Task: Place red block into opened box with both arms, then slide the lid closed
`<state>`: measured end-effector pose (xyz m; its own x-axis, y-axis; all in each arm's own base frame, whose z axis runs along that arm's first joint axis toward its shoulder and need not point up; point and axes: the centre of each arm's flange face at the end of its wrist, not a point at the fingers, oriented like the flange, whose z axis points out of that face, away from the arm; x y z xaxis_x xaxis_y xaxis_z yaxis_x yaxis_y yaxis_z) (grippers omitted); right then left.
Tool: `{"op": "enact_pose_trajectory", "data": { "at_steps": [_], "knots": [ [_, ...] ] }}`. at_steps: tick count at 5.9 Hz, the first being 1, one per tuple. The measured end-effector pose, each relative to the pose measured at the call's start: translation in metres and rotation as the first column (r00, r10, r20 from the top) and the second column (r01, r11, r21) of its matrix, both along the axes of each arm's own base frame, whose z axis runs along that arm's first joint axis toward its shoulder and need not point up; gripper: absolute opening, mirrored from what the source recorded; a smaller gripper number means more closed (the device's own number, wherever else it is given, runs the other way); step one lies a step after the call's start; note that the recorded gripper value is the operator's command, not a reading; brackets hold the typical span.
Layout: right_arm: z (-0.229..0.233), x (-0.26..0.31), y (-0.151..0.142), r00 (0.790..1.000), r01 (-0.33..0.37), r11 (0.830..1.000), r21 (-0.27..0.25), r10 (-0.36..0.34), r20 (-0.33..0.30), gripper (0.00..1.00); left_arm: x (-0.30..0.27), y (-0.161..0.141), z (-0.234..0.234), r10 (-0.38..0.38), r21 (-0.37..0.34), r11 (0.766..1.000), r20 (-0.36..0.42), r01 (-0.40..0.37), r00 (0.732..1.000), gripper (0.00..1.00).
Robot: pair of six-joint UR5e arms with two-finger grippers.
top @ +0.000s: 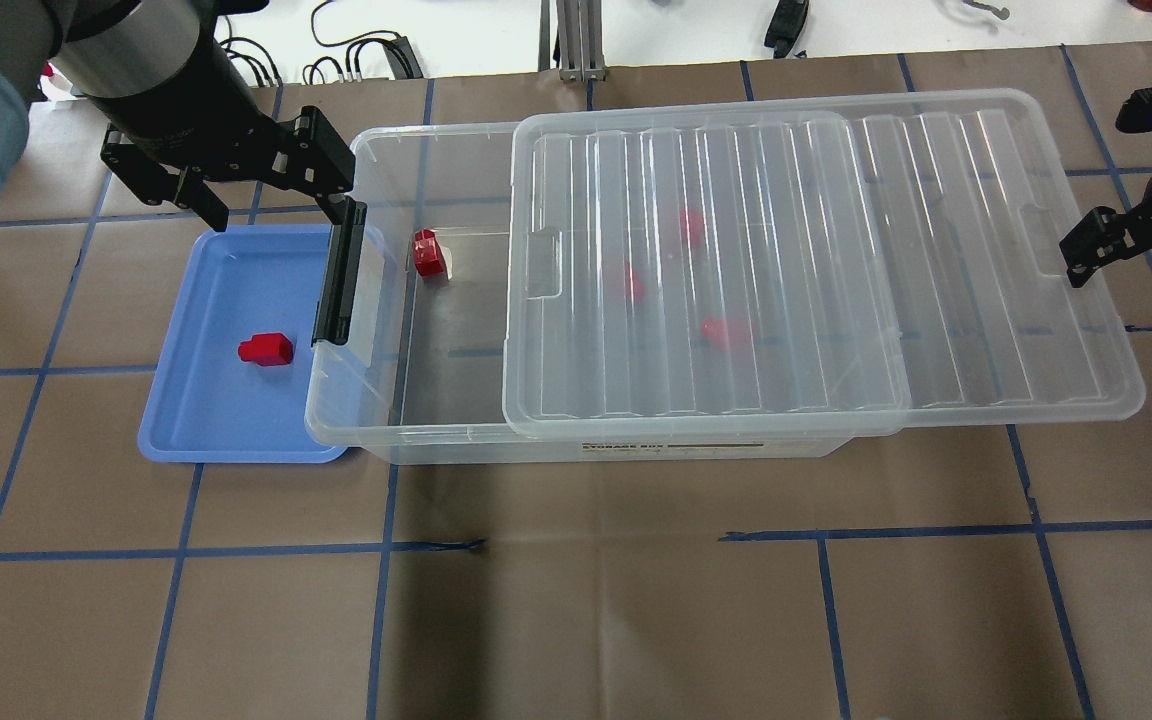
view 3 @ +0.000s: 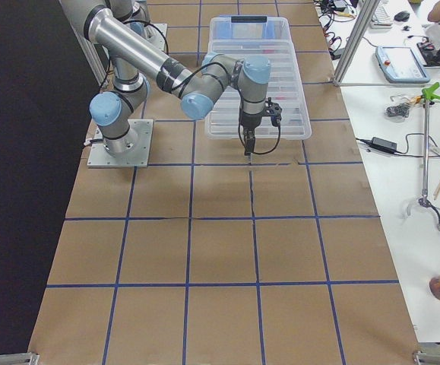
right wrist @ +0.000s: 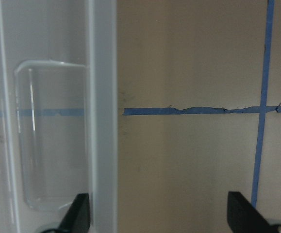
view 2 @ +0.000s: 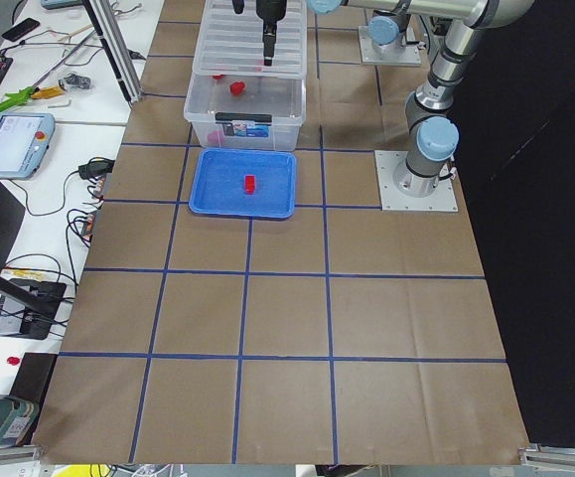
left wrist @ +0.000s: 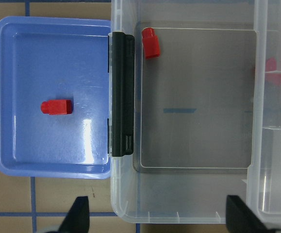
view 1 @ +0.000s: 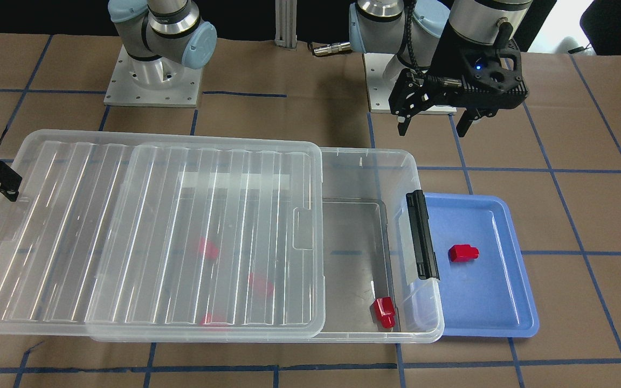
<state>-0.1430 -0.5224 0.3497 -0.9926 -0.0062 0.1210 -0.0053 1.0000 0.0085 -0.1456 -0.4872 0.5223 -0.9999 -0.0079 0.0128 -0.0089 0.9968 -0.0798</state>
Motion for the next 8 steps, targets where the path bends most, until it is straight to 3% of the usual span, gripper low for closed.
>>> {"op": "enact_pose_trajectory", "data": {
  "at_steps": [5,7,8],
  "knots": [
    [0.02,-0.026,0.01,0.998,0.054,0.998,-0.017,-0.055,-0.036,1.0,0.0,0.0,0.0,0.0,-0.001,1.0,0.0,0.0,1.0,0.98],
    [0.07,0.006,0.007,0.995,0.095,0.994,-0.051,-0.097,-0.03,1.0,0.0,0.002,-0.001,-0.018,0.001,1.0,0.003,0.018,1.0,0.98],
    [0.095,0.037,0.004,0.992,0.129,0.991,-0.036,-0.129,0.004,1.0,0.001,0.005,-0.001,-0.072,0.0,0.997,0.009,0.072,0.997,0.98]
  ]
}}
